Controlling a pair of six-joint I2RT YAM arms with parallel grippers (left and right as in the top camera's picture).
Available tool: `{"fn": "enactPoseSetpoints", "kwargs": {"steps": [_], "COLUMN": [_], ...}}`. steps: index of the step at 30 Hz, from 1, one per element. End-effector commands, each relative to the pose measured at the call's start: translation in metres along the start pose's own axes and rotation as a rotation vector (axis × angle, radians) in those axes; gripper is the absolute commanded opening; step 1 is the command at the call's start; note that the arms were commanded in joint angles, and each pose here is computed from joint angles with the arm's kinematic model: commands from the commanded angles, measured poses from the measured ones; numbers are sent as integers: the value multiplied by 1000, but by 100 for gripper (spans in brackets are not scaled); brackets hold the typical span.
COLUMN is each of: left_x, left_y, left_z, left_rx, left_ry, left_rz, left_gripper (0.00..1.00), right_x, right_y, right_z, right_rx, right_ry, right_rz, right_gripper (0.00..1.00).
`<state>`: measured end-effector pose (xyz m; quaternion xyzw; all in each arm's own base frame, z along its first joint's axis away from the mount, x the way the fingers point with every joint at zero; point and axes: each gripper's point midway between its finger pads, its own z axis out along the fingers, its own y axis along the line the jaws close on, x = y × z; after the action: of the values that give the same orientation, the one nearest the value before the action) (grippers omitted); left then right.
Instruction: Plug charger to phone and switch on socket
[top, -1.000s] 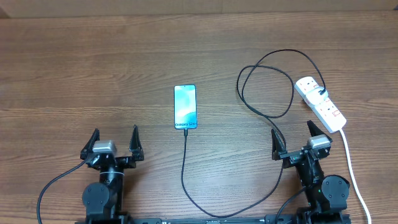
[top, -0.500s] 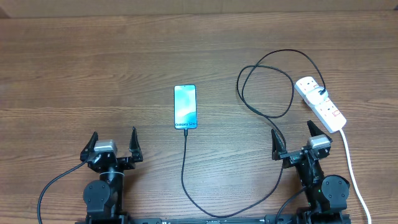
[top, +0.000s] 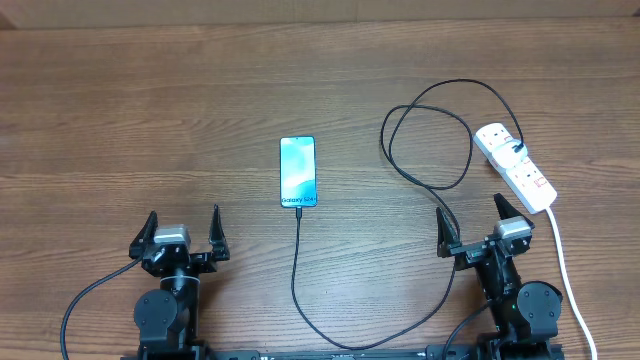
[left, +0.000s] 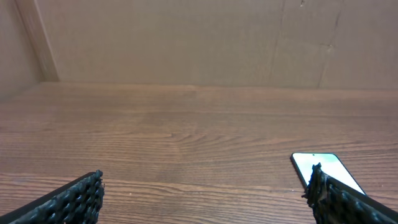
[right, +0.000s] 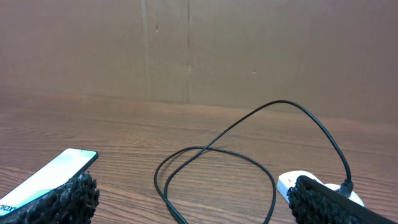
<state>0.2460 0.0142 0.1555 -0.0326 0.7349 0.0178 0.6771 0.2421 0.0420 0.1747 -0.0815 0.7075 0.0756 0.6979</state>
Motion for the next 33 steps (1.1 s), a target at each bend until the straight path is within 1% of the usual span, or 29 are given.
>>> {"fn": "enactPoseSetpoints", "kwargs": {"steps": [1, 21, 29, 30, 33], "left_x": [-1, -1, -1, -1, -1], "left_y": [1, 1, 1, 1, 1], "left_z": [0, 0, 0, 0, 0], "left_rx": [-7, -7, -7, -7, -7], "left_ry": [-9, -10, -10, -10, -10], "left_rz": [21, 21, 22, 22, 21], "left_gripper": [100, 100, 100, 100, 100], "right_x": [2, 2, 2, 2, 4], "right_y": [-2, -2, -14, -15, -23], "right_z": [0, 0, -1, -1, -2], "right_rx": [10, 11, 58, 62, 107], "right_ry": [-2, -2, -2, -1, 0], "right_rz": [3, 3, 4, 8, 96], "right_gripper": [100, 100, 100, 100, 100]}}
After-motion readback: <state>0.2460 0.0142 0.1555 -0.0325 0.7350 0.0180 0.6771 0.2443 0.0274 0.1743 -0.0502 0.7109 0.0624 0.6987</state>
